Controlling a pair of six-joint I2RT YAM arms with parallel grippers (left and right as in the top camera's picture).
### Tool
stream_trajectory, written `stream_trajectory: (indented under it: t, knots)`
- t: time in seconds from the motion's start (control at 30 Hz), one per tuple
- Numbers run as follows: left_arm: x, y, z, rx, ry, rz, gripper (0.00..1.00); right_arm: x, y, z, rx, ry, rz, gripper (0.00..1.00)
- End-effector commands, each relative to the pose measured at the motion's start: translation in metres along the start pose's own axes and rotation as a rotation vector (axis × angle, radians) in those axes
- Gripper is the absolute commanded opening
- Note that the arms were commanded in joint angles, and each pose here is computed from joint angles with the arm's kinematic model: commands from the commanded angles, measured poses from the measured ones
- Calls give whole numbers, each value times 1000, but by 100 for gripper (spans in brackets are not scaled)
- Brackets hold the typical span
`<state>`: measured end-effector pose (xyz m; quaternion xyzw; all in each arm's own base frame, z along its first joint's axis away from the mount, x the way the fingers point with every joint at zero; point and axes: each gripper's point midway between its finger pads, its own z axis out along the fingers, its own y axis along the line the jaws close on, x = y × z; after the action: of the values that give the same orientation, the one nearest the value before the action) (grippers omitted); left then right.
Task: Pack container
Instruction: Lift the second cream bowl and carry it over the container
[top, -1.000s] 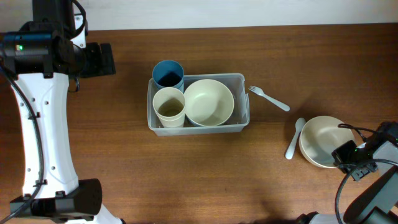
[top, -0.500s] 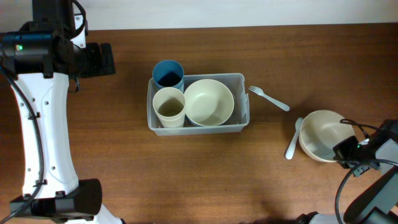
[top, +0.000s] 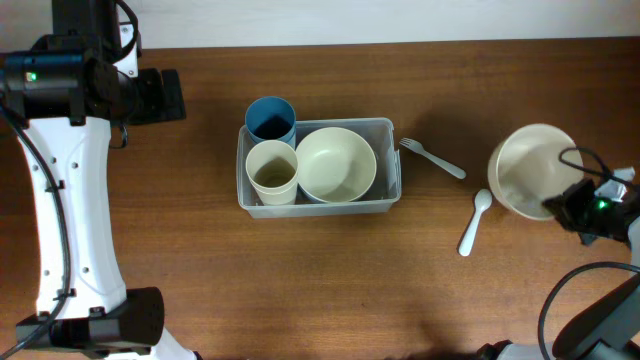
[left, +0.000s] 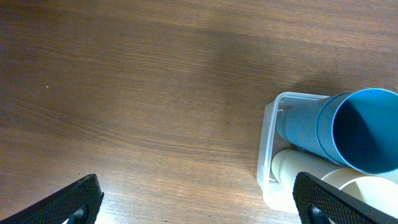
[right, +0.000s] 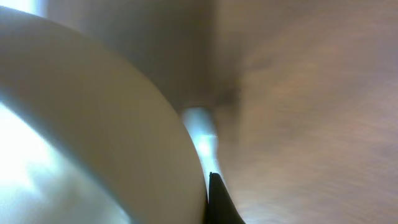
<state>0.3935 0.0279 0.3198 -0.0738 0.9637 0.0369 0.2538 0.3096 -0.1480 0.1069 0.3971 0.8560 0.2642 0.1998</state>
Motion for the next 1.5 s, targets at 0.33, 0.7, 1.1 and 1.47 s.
stream_trajectory:
  t: [0.33,0.7,1.1,1.47]
  knots:
    - [0,3,0,-12,-1,-10,100,83,183,14,-504,250,-523,4]
    - [0,3,0,-12,-1,-10,100,124,215,64,-33,157,-721,4]
    - [0,3,0,-12,-1,-10,100,150,217,101,127,109,-812,4]
    - [0,3,0,-12,-1,-10,100,169,219,133,106,170,-821,4]
